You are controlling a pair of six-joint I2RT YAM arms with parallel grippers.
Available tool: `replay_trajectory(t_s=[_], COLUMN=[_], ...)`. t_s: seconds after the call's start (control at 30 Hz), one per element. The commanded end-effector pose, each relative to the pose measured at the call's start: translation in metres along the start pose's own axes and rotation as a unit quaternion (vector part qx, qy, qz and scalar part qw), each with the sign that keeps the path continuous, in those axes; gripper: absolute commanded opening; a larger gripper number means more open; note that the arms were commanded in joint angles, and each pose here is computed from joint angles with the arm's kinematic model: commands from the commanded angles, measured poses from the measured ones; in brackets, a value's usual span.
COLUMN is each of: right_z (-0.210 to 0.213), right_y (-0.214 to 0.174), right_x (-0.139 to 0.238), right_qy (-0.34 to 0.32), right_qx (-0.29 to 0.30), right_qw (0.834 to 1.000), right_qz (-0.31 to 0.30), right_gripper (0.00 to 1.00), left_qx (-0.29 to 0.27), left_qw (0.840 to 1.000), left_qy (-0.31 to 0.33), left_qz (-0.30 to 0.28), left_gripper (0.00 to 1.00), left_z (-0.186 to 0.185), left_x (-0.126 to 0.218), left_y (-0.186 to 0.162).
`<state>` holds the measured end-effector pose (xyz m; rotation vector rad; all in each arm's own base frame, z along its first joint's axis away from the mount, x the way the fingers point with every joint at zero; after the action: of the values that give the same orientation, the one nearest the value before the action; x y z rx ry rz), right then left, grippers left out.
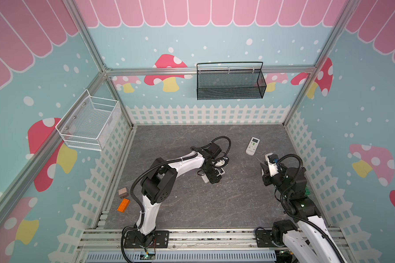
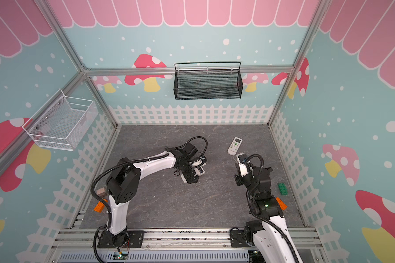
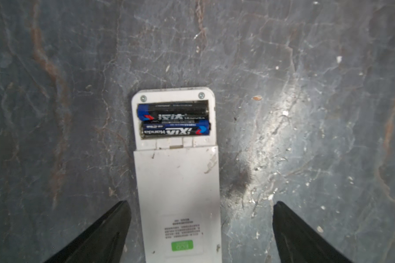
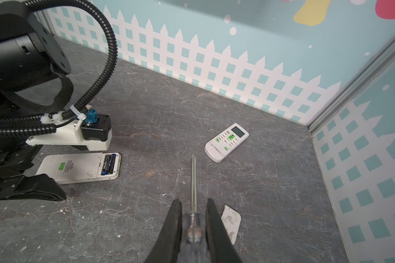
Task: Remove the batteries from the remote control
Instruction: 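Grasp the opened remote with the left gripper while the right gripper approaches with the screwdriver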
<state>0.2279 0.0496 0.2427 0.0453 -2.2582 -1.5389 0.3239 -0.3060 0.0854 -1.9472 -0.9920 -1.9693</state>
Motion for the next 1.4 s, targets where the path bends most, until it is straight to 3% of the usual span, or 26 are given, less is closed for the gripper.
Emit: replay_trajectory(t_s=[0.0,0.23,0.6,0.73,1.0,1.23,1.37], right_z=[0.000,0.001,0.019,0.038,0.087,0.135,0.157], right_y=[0.000,0.000,0.000,0.001,-0.009,-0.022,-0.025], right_x=[-0.002,-0.004,-0.010,-0.009,-0.006,-0.023,-0.033], right_qy=[0.001,0.008,0.081,0.153,0.319,0.437,0.480], right_qx=[0.008,0.007,0.034,0.066,0.160,0.224,0.230], right_qw=[1.000,1.000,0.996,0.985,0.927,0.866,0.841], right_qz=[-0.005,-0.003,-0.015,-0.038,-0.116,-0.094,-0.094], right_gripper=[0.00,0.00,0.00,0.00,0.00,0.00,0.00], left_qx=[0.025,0.034,-0.016,-0.063,-0.087,-0.153,-0.186], left_qw=[0.999,0.999,0.999,0.997,0.993,0.986,0.981], left_qy=[0.027,0.006,-0.007,-0.011,-0.064,-0.056,-0.032], left_qz=[-0.002,0.018,0.030,0.036,0.045,0.034,0.035], left_gripper=[0.98,0.94,0.55,0.53,0.51,0.52,0.53], left_z=[0.016,0.018,0.009,-0.001,-0.013,-0.007,0.002], left_x=[-0.007,-0.023,-0.003,0.015,0.034,0.027,0.021], left_y=[0.008,0.003,-0.026,-0.053,-0.099,-0.106,-0.110])
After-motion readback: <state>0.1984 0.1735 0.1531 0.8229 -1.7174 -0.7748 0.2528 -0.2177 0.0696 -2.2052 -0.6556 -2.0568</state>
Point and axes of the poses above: each gripper's point midway between its finger pads, its own x axis back along the fingers, its own z axis along the line the jaws close on, y = z × x, the point moved 5 cm from there along x, back along the fingers, and after that the axes turned 8 degrees about x, right-handed, at the moved point
